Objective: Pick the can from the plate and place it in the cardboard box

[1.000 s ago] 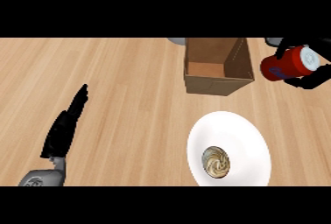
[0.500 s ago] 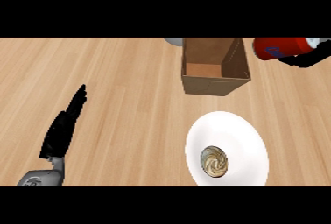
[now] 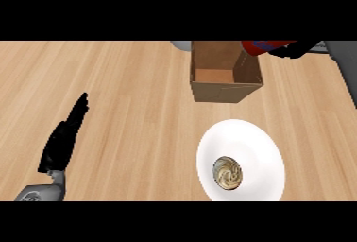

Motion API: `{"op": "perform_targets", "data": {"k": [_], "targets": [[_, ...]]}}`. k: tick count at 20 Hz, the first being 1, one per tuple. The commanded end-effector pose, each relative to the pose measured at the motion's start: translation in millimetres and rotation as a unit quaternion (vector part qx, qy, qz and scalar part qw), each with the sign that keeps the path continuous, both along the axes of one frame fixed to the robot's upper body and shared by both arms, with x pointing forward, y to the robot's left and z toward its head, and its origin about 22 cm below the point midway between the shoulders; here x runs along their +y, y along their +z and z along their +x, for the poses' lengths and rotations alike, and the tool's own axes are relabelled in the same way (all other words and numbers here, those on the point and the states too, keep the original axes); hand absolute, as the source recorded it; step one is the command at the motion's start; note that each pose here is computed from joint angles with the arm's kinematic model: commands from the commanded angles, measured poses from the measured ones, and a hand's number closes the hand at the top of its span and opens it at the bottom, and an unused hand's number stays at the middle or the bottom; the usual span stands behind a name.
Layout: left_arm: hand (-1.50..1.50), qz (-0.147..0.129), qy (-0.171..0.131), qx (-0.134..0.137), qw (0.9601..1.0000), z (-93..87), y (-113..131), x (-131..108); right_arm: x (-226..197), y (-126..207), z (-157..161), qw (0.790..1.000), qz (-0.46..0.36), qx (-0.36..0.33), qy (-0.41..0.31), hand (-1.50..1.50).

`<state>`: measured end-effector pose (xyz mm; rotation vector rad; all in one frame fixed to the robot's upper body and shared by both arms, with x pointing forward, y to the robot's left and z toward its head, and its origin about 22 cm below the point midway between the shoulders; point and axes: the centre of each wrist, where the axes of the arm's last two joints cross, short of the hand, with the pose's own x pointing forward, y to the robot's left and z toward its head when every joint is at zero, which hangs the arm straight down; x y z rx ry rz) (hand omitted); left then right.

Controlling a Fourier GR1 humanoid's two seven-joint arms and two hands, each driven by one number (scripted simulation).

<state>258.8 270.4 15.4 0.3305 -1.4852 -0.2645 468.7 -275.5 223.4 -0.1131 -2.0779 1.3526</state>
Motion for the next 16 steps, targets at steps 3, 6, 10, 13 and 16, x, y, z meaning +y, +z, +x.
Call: {"op": "perform_targets", "data": {"k": [3,6,10,13,16], "targets": [[0.0,-0.002,0.006,-0.001,1.0,-4.5,-3,8,56,-2,11,0.995,-0.011,0.053,0.088,1.5],[0.0,-0.001,0.007,0.0,1.0,-11.3,-6,4,83,-17,12,0.991,-0.055,0.068,0.102,1.5],[0.0,0.003,0.013,-0.005,0.9999,-4.5,6,-3,118,-67,6,0.99,-0.079,0.069,0.097,1.5],[0.0,-0.001,0.011,-0.002,0.9999,-2.8,2,8,131,-50,10,0.987,-0.112,0.08,0.081,1.5],[0.0,0.001,0.019,-0.002,0.9998,2.7,4,4,143,-79,5,0.985,-0.104,0.122,0.068,-1.5]]}}
